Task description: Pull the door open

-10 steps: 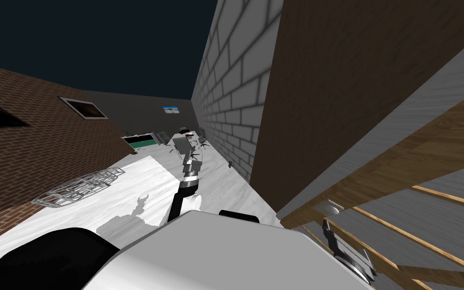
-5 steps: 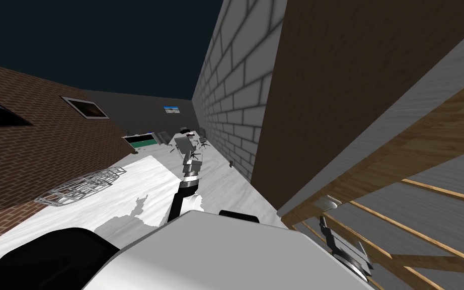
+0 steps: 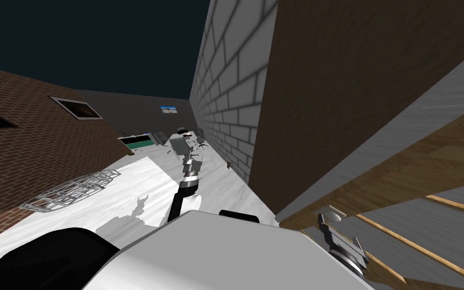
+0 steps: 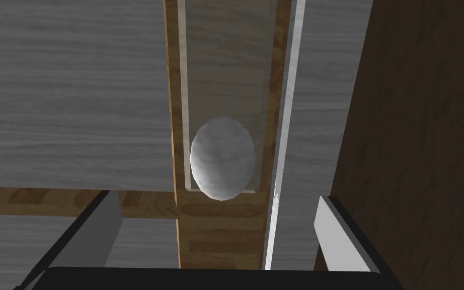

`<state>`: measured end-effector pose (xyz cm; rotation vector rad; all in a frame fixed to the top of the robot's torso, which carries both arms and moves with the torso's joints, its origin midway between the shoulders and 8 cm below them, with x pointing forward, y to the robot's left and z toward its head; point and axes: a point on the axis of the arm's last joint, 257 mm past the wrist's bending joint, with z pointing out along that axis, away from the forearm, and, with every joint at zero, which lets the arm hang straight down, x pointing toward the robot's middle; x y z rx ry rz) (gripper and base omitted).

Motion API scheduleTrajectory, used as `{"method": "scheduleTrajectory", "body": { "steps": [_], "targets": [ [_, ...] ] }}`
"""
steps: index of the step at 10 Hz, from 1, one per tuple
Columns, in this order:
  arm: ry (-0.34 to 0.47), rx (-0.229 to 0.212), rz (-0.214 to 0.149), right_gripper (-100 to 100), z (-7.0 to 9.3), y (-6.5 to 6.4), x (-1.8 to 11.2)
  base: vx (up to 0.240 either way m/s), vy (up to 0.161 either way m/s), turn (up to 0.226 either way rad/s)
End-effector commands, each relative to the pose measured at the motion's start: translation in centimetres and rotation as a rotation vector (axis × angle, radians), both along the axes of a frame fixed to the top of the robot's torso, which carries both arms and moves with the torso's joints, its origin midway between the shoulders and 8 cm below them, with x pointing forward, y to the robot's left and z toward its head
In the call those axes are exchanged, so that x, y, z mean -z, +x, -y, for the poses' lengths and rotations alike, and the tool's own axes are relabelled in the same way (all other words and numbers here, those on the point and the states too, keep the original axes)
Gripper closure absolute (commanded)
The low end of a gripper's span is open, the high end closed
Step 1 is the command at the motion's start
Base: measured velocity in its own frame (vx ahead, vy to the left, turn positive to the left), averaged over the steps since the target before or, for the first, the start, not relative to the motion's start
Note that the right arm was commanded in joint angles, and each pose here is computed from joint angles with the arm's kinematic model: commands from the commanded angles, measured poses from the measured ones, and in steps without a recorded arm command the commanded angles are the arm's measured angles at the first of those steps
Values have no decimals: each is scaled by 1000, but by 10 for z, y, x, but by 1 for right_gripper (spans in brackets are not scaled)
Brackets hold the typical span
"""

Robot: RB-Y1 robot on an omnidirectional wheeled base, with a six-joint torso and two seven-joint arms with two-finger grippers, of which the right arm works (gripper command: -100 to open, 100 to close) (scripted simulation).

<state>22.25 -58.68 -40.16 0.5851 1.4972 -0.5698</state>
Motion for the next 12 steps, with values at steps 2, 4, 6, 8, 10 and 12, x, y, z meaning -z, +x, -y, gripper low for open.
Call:
{"method": "scheduleTrajectory", "body": {
  "steps": [2, 4, 6, 8, 10, 12],
  "targets": [
    [-1, -4, 1, -100, 1, 6, -1, 164, -140, -17],
    [-1, -4, 2, -100, 1, 7, -1, 97, -93, -2],
    [-1, -4, 2, 100, 1, 7, -1, -15, 16, -2],
    [-1, -4, 2, 100, 1, 7, -1, -13, 10, 3],
    [-1, -4, 2, 100, 1, 7, -1, 0, 0, 0],
    [-28, -9, -28, 100, -1, 9, 0, -11, -1, -6]
  ]
}}
